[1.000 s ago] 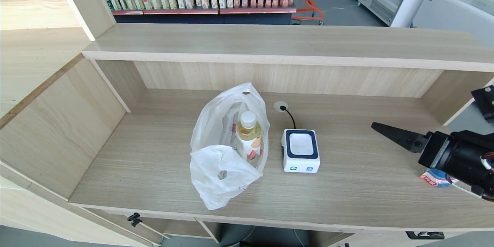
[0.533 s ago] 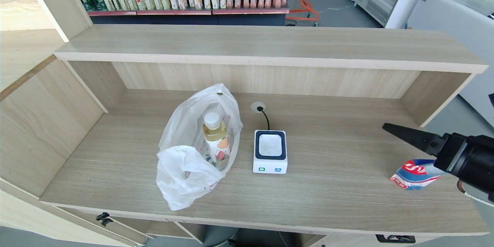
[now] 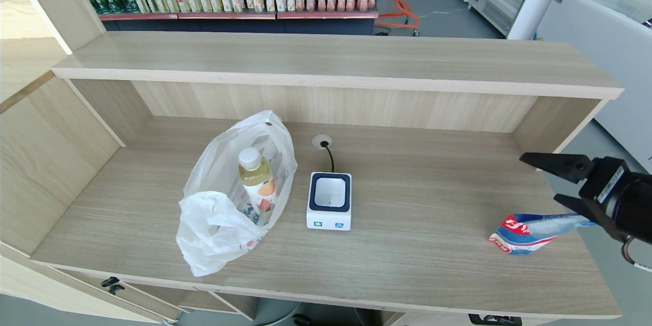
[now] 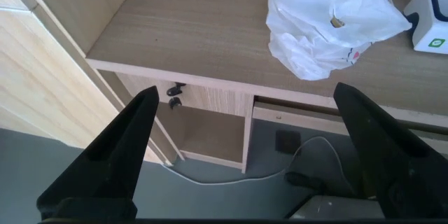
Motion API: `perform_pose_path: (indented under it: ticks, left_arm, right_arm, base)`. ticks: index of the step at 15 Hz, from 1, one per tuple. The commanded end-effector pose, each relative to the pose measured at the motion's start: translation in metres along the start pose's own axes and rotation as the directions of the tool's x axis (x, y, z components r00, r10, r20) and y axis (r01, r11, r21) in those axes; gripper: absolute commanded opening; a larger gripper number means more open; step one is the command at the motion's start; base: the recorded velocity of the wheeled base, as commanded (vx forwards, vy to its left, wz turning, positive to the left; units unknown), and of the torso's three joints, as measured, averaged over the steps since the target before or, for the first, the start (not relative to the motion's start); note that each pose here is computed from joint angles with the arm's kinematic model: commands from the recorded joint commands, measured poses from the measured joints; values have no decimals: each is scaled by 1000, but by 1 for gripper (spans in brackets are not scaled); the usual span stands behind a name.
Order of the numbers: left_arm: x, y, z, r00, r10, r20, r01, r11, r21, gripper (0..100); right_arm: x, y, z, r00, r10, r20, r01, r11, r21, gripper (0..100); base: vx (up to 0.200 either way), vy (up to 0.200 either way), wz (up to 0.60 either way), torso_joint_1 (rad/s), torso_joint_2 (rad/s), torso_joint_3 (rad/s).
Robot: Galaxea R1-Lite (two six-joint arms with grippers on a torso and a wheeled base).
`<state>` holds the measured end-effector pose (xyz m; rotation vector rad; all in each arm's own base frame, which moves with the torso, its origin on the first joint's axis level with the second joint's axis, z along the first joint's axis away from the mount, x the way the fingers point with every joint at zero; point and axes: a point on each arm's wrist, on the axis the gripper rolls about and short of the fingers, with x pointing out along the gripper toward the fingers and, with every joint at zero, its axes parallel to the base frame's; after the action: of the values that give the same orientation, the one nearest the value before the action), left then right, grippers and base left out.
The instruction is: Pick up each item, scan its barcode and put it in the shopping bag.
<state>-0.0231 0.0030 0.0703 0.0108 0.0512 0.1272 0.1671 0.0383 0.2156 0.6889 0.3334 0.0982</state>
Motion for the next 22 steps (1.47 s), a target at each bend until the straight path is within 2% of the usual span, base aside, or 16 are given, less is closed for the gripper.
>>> perform_pose_path:
  ticks: [1, 3, 4, 6, 8, 10, 11, 15, 17, 21, 22]
  left_arm:
    - [0, 0, 0, 1000, 1, 0, -1, 1000, 0, 100]
    - [0, 0, 0, 1000, 1, 0, -1, 1000, 0, 100]
    - [0, 0, 0, 1000, 1, 0, -1, 1000, 0, 100]
    - [0, 0, 0, 1000, 1, -1, -1, 1000, 0, 100]
    - [0, 0, 0, 1000, 1, 0, -1, 1000, 0, 100]
    - [0, 0, 0, 1000, 1, 0, -1, 1000, 0, 100]
    - [0, 0, 0, 1000, 1, 0, -1, 1000, 0, 100]
    - [0, 0, 0, 1000, 1, 0, -1, 1000, 0, 100]
    - [0, 0, 0, 1000, 1, 0, -1, 1000, 0, 100]
    - [0, 0, 0, 1000, 1, 0, -1, 1000, 0, 100]
    - [0, 0, 0, 1000, 1, 0, -1, 1000, 0, 100]
  right_arm:
    - [-9, 19, 27, 990, -134, 46, 125, 977, 170, 100]
    - [-12, 3, 34, 936, -350, 32, 334, 914, 232, 100]
    - [-10, -5, 36, 911, -411, 35, 391, 887, 245, 100]
    - [5, -34, 46, 833, -551, 40, 517, 803, 298, 100]
    - [21, -56, 50, 773, -634, 3, 602, 735, 312, 100]
    - [42, -70, 46, 742, -669, -56, 652, 699, 294, 100]
    - [52, -75, 43, 737, -672, -73, 662, 694, 284, 100]
    - [107, -80, 21, 769, -629, -114, 638, 741, 212, 100]
    - [136, -81, 1, 785, -603, -141, 619, 768, 167, 100]
    - [161, -92, -26, 748, -629, -212, 655, 751, 82, 100]
    - [165, -92, -27, 757, -621, -203, 645, 759, 82, 100]
  base:
    - [0, 0, 0, 0, 0, 0]
    - [0, 0, 0, 0, 0, 0]
    - [0, 0, 0, 0, 0, 0]
    - [0, 0, 0, 0, 0, 0]
    - [0, 0, 0, 0, 0, 0]
    - [0, 0, 0, 0, 0, 0]
    - [0, 0, 0, 0, 0, 0]
    - [0, 0, 0, 0, 0, 0]
    - [0, 0, 0, 0, 0, 0]
    - [0, 0, 0, 0, 0, 0]
    - [0, 0, 0, 0, 0, 0]
